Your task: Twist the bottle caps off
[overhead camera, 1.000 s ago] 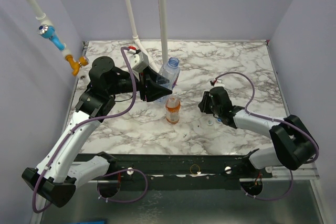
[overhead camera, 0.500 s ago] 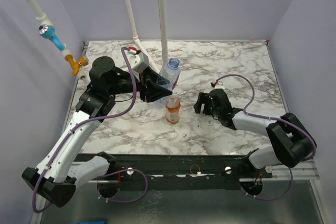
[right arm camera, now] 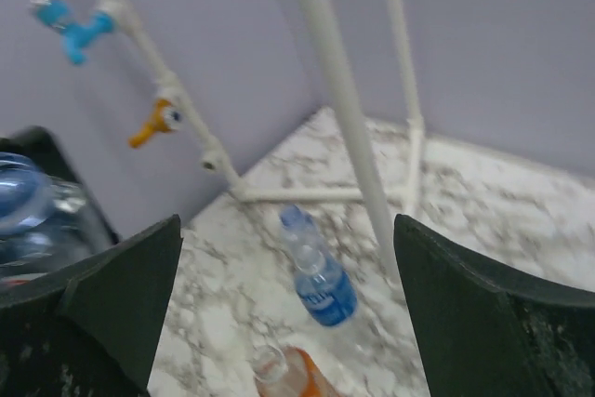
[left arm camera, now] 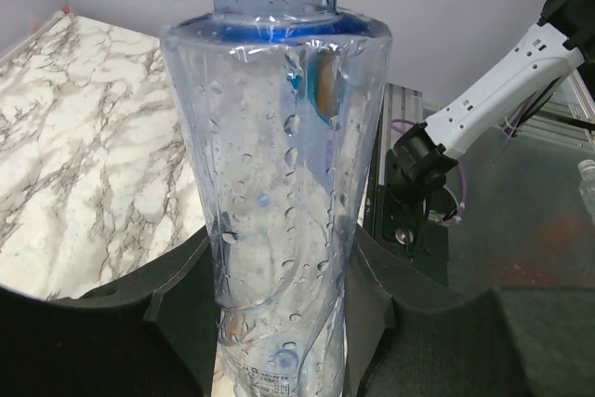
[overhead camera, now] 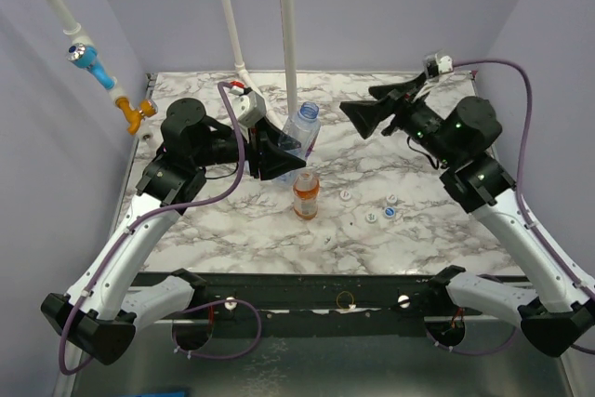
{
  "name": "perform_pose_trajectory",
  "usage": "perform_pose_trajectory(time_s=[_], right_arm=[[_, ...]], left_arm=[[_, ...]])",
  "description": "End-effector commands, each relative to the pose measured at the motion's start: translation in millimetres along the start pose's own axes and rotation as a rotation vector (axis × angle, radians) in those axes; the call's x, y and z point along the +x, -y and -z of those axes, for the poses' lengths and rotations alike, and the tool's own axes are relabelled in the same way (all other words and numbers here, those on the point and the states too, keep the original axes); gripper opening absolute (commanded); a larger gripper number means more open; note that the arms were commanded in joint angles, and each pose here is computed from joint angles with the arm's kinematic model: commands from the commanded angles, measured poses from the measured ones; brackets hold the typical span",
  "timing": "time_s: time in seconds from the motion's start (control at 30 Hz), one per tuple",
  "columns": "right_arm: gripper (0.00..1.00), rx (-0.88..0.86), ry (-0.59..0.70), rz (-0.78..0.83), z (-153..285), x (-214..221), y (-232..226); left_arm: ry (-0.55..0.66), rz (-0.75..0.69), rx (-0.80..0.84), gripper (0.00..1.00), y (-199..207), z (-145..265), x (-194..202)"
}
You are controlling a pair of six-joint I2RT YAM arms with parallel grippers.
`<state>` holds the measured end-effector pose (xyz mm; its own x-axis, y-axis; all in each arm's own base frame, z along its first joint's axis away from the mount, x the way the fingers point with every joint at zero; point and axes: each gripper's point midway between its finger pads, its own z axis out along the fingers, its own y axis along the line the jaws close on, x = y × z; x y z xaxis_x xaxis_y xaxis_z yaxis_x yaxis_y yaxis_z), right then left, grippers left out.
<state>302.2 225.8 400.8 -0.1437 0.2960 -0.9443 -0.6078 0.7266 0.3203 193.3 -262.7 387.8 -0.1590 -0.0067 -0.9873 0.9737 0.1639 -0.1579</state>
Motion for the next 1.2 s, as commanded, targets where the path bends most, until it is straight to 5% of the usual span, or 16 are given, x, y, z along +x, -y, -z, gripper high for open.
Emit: perform_pose_trajectory(time_s=[0.0, 0.17, 0.73, 0.87, 1.07, 1.1, 1.17], right_arm=[[1.00, -0.521, -0.111, 0.050, 25, -24, -99], [1.00, -0.748, -0.002, 0.011, 42, -58, -139], [0.98, -0.849, -0.048, -0.052, 1, -39, -156], [0.84, -0.847, -0.067, -0.075, -7, -29, -160], [0.42, -0.812, -0.097, -0.097, -17, -14, -157], [0.38, -0.799, -0.094, -0.096, -17, -14, -155], [0.34, -0.774, -0.084, -0.086, -18, -16, -152]], left_arm=[[0.015, -0.020, 0.002, 0.00, 2, 2, -10], [0.016, -0.020, 0.004, 0.00, 4, 3, -10], [0.000, -0.010, 0.000, 0.00, -5, -2, -3], [-0.003, -0.001, -0.001, 0.00, -8, -4, 0], [-0.003, 0.005, -0.009, 0.00, -10, -5, 2], [-0.004, 0.006, -0.009, 0.04, -10, -5, 3], [-0.001, 0.009, -0.017, 0.27, -10, -4, 3]])
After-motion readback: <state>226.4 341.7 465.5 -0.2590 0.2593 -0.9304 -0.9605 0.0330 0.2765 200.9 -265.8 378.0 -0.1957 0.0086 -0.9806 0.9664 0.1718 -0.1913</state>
